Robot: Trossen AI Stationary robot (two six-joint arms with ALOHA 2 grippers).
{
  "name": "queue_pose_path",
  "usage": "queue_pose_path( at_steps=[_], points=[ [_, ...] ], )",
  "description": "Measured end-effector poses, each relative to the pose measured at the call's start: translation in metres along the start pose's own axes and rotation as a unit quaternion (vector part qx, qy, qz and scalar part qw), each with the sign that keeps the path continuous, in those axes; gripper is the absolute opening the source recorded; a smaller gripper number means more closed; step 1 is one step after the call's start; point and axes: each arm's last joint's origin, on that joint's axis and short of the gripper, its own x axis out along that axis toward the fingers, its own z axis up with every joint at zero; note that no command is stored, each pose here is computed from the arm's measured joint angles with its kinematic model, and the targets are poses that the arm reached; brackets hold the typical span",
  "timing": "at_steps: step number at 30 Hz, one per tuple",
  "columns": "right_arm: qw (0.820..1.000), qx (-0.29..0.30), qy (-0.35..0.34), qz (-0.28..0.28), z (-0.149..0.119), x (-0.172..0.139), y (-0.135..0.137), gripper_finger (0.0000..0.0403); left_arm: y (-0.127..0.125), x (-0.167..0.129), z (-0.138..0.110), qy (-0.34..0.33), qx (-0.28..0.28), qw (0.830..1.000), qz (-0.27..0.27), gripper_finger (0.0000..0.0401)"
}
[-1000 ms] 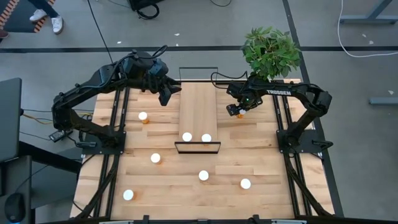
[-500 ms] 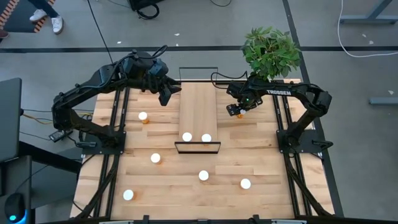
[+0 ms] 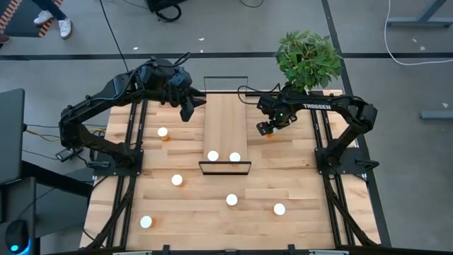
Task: Pick and place medicine bottles onto shelf by color
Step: Put the orange pill bottle on the shelf aligned with the other orange pill bottles
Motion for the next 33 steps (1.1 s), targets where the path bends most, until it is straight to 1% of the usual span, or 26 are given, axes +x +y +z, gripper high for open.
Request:
queue_pose_path(
  at_steps=[3, 6, 11, 15, 18, 23, 27, 33],
  points=[
    [1.0, -0.008, 0.002, 0.001, -0.005, 0.0, 0.007, 0.0239, 0.0, 0.0, 0.0, 0.0, 0.001, 1.0, 0.0, 0.0172],
    [1.0, -0.029, 0.003, 0.003, -0.011, -0.004, 0.018, 0.0235, 0.0, 0.0, 0.0, 0.0, 0.001, 1.0, 0.0, 0.0172],
    [0.998, -0.06, -0.035, 0.003, -0.011, -0.026, 0.038, 0.0232, 0.0, 0.0, 0.0, 0.0, 0.001, 1.0, 0.0, 0.0172],
    [0.995, -0.072, -0.061, 0.017, -0.007, -0.048, 0.048, 0.0232, 0.0, 0.0, 0.0, 0.0, 0.01, 1.0, 0.0, 0.0172],
    [0.994, -0.084, -0.075, 0.009, -0.004, -0.06, 0.05, 0.0232, 0.0, 0.0, 0.0, 0.0, 0.01, 1.0, 0.0, 0.0172],
    [0.991, -0.111, -0.071, -0.019, -0.004, -0.062, 0.045, 0.0233, 0.0, 0.0, 0.0, 0.0, 0.01, 1.0, 0.0, 0.0172],
    [0.989, -0.136, -0.054, -0.035, -0.006, -0.058, 0.041, 0.0251, 0.0, 0.0, 0.0, 0.0, 0.009, 1.0, -0.001, 0.0172],
    [0.986, -0.155, -0.041, -0.046, -0.008, -0.046, 0.035, 0.0304, 0.0, 0.0, 0.0, 0.0, 0.009, 1.0, -0.001, 0.0172]
  ],
)
